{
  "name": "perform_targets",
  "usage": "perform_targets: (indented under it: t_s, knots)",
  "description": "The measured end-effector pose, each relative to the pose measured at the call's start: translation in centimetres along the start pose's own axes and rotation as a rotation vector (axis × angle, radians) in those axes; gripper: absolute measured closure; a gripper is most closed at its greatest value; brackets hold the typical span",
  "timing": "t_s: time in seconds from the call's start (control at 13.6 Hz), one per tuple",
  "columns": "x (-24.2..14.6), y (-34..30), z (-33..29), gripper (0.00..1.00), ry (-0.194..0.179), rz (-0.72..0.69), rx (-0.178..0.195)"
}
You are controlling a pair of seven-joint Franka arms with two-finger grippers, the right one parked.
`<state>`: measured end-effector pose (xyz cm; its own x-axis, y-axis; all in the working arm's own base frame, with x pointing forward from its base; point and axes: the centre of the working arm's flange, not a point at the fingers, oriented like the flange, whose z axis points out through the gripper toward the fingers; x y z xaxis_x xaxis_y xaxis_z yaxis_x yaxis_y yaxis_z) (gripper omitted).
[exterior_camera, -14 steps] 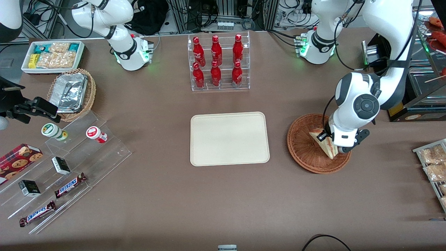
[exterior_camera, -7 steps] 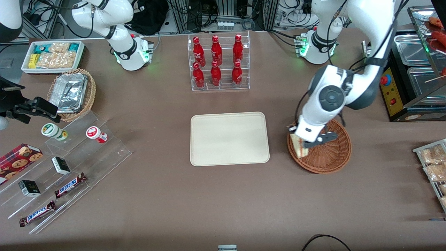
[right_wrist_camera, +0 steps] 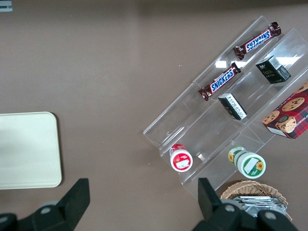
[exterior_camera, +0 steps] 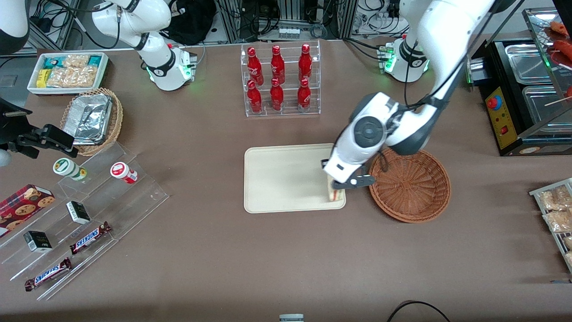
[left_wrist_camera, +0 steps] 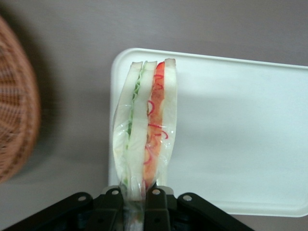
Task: Place sandwich from basket to tray
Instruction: 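Lift the sandwich and carry it with the left gripper over the cream tray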
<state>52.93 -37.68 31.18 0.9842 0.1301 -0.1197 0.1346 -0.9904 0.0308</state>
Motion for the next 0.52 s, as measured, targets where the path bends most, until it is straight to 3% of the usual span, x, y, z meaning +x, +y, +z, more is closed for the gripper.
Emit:
perform_targets:
  t_s: [0.3,0.52]
  knots:
    - [-2.2,6.5,2.1,0.86,0.074,-0.037,0.034]
    - [-3.3,9.8,3.1,0.86,0.088,-0.064,0.032]
